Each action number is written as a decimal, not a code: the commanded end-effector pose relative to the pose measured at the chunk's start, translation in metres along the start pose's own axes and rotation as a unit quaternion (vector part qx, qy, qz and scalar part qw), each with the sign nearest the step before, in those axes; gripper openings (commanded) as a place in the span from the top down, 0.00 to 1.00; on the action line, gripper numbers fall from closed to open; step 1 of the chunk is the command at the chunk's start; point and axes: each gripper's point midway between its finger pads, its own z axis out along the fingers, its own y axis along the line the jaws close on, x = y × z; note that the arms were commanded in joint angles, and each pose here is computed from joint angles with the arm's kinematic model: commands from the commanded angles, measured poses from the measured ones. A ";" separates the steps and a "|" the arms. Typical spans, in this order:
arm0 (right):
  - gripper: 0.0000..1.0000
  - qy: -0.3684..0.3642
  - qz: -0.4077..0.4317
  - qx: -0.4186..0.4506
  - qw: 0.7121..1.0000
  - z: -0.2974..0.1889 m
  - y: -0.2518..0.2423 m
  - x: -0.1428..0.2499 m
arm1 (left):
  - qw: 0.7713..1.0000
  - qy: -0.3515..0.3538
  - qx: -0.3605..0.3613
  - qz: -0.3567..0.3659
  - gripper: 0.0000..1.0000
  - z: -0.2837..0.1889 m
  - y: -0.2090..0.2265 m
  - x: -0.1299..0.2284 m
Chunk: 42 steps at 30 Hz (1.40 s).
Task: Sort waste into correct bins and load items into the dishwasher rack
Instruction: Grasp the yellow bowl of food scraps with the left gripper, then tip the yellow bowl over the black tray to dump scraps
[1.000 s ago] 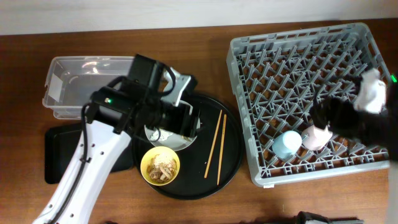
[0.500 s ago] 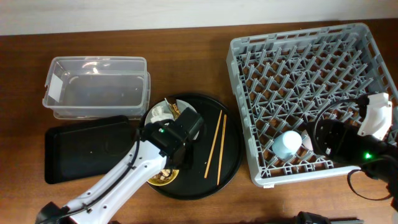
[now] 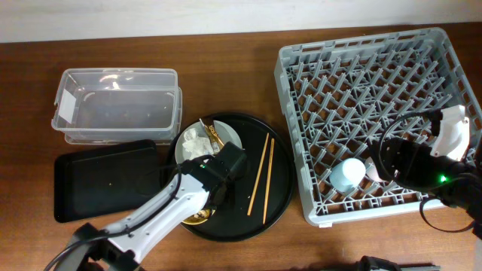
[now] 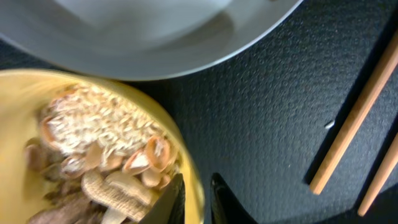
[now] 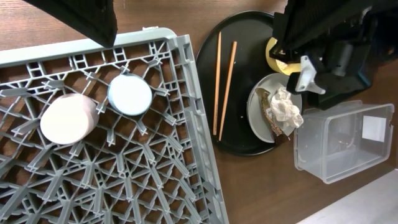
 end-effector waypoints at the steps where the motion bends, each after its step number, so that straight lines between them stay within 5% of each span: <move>1: 0.15 0.002 0.001 -0.001 1.000 0.000 0.000 0.000 | 1.000 0.015 -0.006 0.005 0.89 0.010 -0.001 0.005; 4: 0.15 0.002 0.001 -0.001 1.000 0.000 0.000 0.000 | 1.000 0.017 -0.013 0.005 0.99 0.013 0.001 0.005; 14: 0.15 0.002 0.001 -0.001 1.000 0.000 0.000 0.001 | 0.999 0.013 -0.031 0.032 1.00 0.015 -0.004 0.011; 27: 0.15 0.002 0.001 -0.001 1.000 0.000 0.000 0.000 | 0.992 -0.069 0.037 0.099 1.00 -0.115 0.001 -0.043; 35: 0.15 0.002 0.001 -0.001 1.000 0.000 0.000 0.000 | 0.970 -0.083 0.224 0.034 1.00 -0.138 0.061 -0.084; 42: 0.15 0.002 0.001 -0.001 1.000 0.000 0.000 0.000 | 0.895 -0.166 0.411 -0.035 1.00 -0.154 0.133 -0.114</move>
